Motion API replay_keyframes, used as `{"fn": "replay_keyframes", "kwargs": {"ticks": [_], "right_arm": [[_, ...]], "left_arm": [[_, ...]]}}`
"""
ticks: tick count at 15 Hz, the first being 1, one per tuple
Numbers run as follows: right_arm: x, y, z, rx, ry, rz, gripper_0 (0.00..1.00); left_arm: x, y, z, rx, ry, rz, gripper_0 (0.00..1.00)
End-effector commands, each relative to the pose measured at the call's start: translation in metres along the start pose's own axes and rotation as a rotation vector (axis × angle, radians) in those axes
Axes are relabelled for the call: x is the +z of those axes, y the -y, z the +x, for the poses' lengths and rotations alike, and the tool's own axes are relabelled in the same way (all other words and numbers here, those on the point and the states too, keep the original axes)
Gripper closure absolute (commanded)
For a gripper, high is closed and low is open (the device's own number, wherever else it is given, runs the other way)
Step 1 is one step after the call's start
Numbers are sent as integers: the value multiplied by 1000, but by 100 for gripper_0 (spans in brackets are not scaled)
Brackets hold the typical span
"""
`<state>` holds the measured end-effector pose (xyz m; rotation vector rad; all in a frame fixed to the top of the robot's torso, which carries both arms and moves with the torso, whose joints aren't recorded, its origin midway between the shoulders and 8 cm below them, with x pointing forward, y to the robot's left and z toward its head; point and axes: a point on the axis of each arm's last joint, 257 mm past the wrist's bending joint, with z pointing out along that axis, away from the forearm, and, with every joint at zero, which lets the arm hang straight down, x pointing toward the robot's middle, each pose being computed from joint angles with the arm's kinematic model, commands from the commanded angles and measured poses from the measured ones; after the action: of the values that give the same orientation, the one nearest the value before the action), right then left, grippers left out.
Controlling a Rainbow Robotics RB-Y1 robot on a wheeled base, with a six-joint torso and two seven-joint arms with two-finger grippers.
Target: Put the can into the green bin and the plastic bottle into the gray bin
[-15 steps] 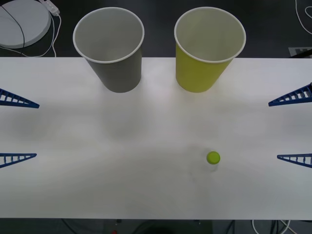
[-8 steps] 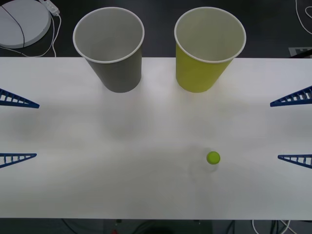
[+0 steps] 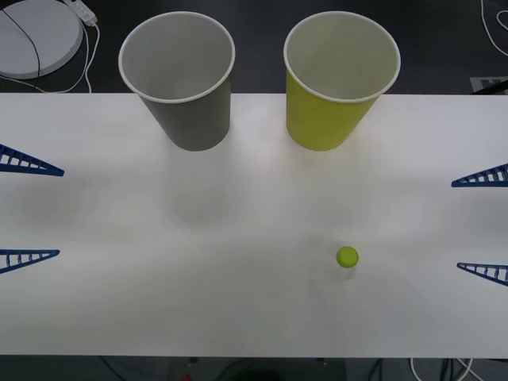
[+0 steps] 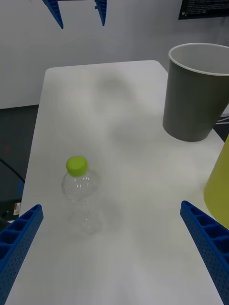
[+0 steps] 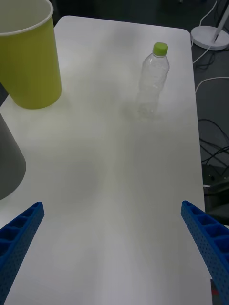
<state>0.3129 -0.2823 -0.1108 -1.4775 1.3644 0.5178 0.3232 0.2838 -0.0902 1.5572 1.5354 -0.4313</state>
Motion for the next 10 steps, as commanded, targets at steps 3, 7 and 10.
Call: {"fn": "replay_keyframes", "kwargs": {"ticks": [3,7,10], "right_arm": [[2,-16,34,28,19,11,0],[12,-32,57,94,46,25,0],[18,-39,77,151,58,50,0]], "left_arm": [[0,0,0,0,0,0,0],[0,0,0,0,0,0,0],[0,0,0,0,0,0,0]]}}
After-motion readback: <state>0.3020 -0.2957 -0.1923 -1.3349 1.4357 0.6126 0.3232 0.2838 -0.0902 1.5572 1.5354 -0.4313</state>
